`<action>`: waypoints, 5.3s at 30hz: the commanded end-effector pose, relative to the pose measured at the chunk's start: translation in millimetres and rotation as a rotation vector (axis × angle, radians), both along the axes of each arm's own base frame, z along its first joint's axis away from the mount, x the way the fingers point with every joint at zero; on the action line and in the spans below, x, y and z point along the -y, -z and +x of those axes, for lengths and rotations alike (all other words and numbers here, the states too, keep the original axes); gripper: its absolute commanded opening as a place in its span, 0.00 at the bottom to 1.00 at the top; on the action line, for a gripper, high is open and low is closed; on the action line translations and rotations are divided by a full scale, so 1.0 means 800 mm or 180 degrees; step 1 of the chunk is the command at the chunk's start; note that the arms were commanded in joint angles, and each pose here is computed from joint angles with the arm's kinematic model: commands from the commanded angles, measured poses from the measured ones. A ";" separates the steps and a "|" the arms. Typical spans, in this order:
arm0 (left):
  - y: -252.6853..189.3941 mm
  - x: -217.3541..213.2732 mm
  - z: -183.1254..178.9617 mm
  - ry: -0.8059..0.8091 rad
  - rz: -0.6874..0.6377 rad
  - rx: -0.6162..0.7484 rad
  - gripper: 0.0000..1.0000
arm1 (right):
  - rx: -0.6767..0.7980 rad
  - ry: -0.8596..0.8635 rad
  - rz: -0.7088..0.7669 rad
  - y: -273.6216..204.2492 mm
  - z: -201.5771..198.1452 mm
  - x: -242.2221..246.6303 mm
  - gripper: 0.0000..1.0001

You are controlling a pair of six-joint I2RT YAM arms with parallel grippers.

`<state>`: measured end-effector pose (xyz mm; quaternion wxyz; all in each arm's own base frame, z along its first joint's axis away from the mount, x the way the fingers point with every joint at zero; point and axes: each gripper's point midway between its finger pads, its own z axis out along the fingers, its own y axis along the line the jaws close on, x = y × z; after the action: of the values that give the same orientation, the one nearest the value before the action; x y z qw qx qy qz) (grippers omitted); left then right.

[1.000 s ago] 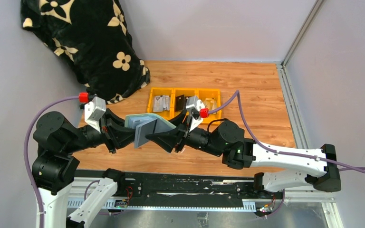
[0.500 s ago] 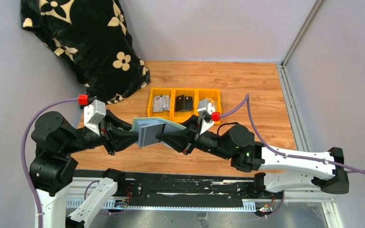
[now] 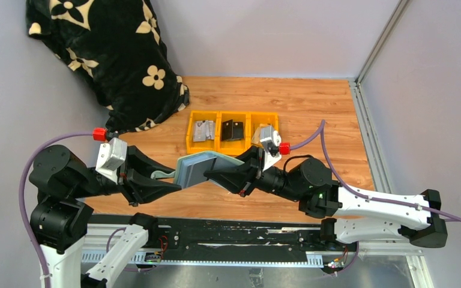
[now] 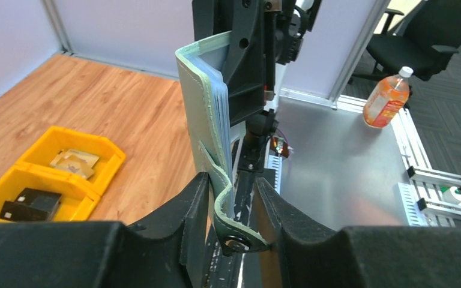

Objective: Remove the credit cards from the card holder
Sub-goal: Remove the credit card from the card holder.

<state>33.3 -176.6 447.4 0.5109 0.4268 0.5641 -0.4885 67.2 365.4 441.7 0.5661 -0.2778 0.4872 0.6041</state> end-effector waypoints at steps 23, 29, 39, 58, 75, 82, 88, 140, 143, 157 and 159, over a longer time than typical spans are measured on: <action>-0.018 0.004 -0.001 0.0024 -0.0227 -0.0086 0.18 | 0.0210 -0.0176 0.0243 -0.022 -0.010 0.005 0.00; -0.027 0.005 -0.013 0.0177 -0.0297 -0.0133 0.30 | 0.0196 -0.0165 0.0251 -0.021 -0.010 0.009 0.00; -0.030 0.005 0.005 -0.0054 -0.0375 -0.0166 0.21 | 0.0251 -0.0325 0.0254 -0.023 -0.021 0.004 0.00; -0.030 -0.014 0.043 -0.0809 -0.0356 0.0192 0.00 | 0.0309 -0.0489 0.0182 -0.019 -0.032 0.002 0.61; -0.021 -0.042 0.076 -0.1483 -0.0193 0.0518 0.00 | 0.0216 0.0032 -0.0062 -0.006 0.013 -0.033 0.78; -0.016 -0.037 0.075 -0.1431 -0.0303 0.0243 0.00 | 0.0258 0.0368 -0.0140 -0.013 0.036 -0.073 0.79; -0.014 -0.029 0.069 -0.1319 -0.0515 -0.0072 0.00 | 0.0438 0.0894 -0.0292 -0.005 0.050 -0.091 0.79; -0.036 -0.047 0.058 -0.1547 -0.0534 0.0341 0.00 | 0.0165 0.1542 0.0272 -0.014 0.057 -0.030 0.83; -0.036 -0.046 0.058 -0.1527 -0.0526 0.0343 0.00 | 0.0199 0.1521 0.0309 -0.017 0.055 -0.026 0.83; -0.041 -0.043 0.051 -0.1438 -0.0525 0.0362 0.00 | 0.0132 0.1625 0.0238 -0.012 0.062 -0.014 0.63; -0.042 -0.040 0.046 -0.1371 -0.0520 0.0367 0.00 | 0.0068 0.1684 0.0264 -0.011 0.066 -0.006 0.41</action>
<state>82.7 -141.7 469.0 0.6622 0.2597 0.5923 -0.3785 105.2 392.1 448.6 0.7138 -0.1725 0.4966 0.4627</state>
